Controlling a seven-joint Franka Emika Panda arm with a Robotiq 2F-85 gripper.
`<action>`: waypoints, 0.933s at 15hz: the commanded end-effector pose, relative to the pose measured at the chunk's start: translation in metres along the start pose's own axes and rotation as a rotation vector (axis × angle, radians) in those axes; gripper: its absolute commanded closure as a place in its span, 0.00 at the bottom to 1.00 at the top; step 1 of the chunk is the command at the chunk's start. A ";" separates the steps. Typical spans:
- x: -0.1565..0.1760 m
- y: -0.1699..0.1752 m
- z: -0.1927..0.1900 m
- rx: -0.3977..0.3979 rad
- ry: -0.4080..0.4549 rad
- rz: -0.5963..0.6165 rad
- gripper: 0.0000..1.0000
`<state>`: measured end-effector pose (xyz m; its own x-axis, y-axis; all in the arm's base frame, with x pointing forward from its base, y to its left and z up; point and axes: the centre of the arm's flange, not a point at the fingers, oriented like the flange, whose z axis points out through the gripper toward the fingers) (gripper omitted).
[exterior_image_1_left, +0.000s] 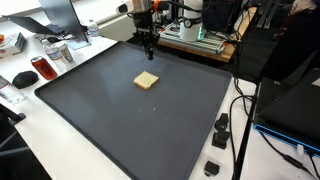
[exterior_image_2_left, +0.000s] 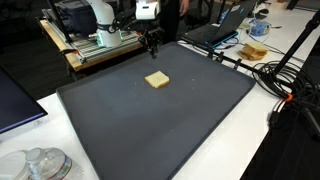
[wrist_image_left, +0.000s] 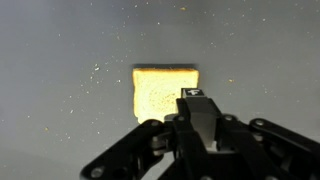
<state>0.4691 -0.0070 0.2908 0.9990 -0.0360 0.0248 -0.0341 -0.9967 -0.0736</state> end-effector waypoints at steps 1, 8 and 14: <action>-0.004 -0.028 -0.003 -0.099 0.018 -0.001 0.94; -0.001 -0.042 0.002 -0.123 0.018 -0.005 0.78; 0.002 -0.043 0.003 -0.116 0.013 -0.011 0.94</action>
<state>0.4695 0.0329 0.2908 0.9986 -0.0339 0.0418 -0.0359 -0.9981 0.0497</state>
